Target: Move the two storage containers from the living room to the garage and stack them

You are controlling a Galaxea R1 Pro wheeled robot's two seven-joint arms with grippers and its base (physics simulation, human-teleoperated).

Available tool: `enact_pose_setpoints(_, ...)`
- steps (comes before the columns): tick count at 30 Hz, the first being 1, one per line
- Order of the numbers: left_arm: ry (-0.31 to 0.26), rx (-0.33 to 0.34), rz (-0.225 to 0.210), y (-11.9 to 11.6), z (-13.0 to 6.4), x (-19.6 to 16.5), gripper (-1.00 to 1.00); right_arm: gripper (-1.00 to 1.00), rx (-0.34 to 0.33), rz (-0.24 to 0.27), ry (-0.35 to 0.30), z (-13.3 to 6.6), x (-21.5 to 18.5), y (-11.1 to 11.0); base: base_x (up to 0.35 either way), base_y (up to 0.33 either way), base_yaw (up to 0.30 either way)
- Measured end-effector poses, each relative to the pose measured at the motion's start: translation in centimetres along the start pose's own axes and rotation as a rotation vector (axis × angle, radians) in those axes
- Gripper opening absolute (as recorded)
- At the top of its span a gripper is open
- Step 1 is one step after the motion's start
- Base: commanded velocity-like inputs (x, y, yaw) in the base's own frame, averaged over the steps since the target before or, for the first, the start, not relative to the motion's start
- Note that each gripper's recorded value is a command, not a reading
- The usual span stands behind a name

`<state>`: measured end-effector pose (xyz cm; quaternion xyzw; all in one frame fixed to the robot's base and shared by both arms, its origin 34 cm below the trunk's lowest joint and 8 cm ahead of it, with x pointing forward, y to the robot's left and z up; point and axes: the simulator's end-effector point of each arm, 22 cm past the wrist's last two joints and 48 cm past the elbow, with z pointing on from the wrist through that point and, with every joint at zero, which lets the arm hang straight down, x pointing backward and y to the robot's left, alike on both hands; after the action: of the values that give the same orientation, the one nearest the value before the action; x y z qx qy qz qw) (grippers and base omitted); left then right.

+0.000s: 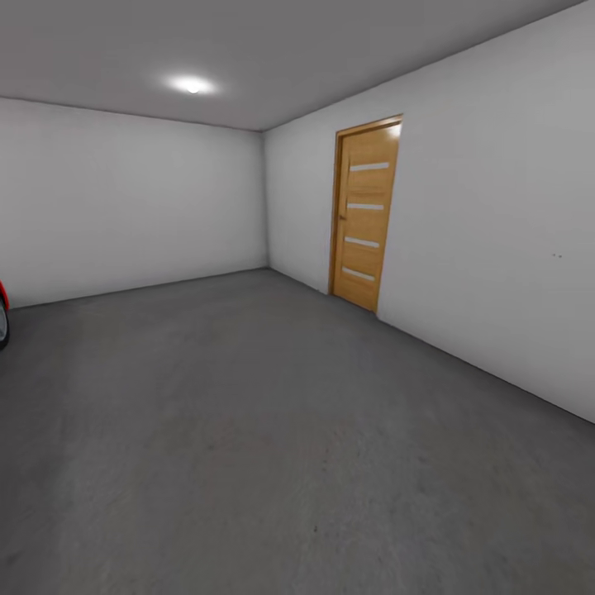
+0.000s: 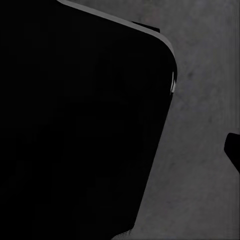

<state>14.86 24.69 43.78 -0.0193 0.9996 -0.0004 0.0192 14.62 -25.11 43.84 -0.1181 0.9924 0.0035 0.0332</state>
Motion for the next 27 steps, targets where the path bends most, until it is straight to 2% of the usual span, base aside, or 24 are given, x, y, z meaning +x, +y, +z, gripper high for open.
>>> enact_pose_setpoints(27, 0.002, 0.001, 0.000, -0.11, 0.00, 0.04, 1.00, 1.00, 0.000, 0.001, 0.002, 0.00, 0.03, -0.03, 0.324, 0.000, 0.000)
